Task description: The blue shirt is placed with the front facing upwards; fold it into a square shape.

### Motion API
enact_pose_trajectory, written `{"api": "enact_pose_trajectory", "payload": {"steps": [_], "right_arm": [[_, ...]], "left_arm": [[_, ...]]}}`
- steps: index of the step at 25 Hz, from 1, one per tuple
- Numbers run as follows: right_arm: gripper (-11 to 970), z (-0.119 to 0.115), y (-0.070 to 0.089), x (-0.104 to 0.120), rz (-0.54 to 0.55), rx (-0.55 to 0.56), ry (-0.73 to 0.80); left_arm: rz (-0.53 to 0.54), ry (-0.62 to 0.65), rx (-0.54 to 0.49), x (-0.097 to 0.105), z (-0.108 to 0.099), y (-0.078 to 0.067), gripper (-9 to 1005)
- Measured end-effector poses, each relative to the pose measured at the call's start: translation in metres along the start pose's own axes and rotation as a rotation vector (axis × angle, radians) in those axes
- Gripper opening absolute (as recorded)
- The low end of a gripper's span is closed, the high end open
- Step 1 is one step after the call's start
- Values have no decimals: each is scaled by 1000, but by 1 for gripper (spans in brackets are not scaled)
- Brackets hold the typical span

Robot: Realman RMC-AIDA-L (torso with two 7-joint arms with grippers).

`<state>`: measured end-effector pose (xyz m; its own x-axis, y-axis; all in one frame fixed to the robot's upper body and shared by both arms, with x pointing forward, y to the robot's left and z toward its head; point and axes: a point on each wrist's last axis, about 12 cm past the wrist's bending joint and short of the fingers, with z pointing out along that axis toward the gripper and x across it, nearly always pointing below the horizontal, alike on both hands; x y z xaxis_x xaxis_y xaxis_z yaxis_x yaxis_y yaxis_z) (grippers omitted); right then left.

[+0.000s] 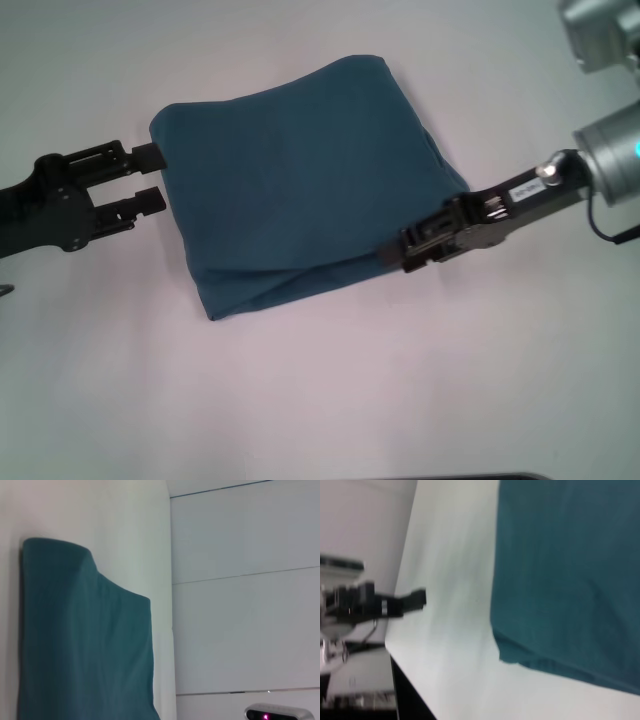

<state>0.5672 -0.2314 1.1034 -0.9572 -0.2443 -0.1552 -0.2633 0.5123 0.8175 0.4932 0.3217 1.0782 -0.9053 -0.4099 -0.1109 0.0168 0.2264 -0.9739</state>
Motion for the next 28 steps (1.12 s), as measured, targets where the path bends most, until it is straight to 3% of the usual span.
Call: {"api": "enact_pose_trajectory", "payload": {"steps": [5, 7, 10, 13, 17, 23, 28], "right_arm": [[581, -3, 6, -9, -74, 3, -48], [580, -11, 5, -8, -156, -28, -128], [581, -16, 0, 10, -415, -112, -355], [582, -13, -12, 34, -726, -66, -542], [584, -11, -28, 73, -1007, 17, -667], [588, -3, -43, 124, -1041, 29, -694], [585, 15, -47, 137, -1025, -21, -629]], "left_arm": [[33, 0, -1, -2, -2, -1, 706], [126, 2, 21, -2, -4, -5, 707], [379, 27, 122, 8, -8, -11, 708], [756, -32, 166, 31, -11, -1, 710], [987, -79, 163, 54, -16, 11, 712], [999, 113, 198, 89, -5, 28, 713], [1133, 57, 205, 92, -3, 29, 712]]}}
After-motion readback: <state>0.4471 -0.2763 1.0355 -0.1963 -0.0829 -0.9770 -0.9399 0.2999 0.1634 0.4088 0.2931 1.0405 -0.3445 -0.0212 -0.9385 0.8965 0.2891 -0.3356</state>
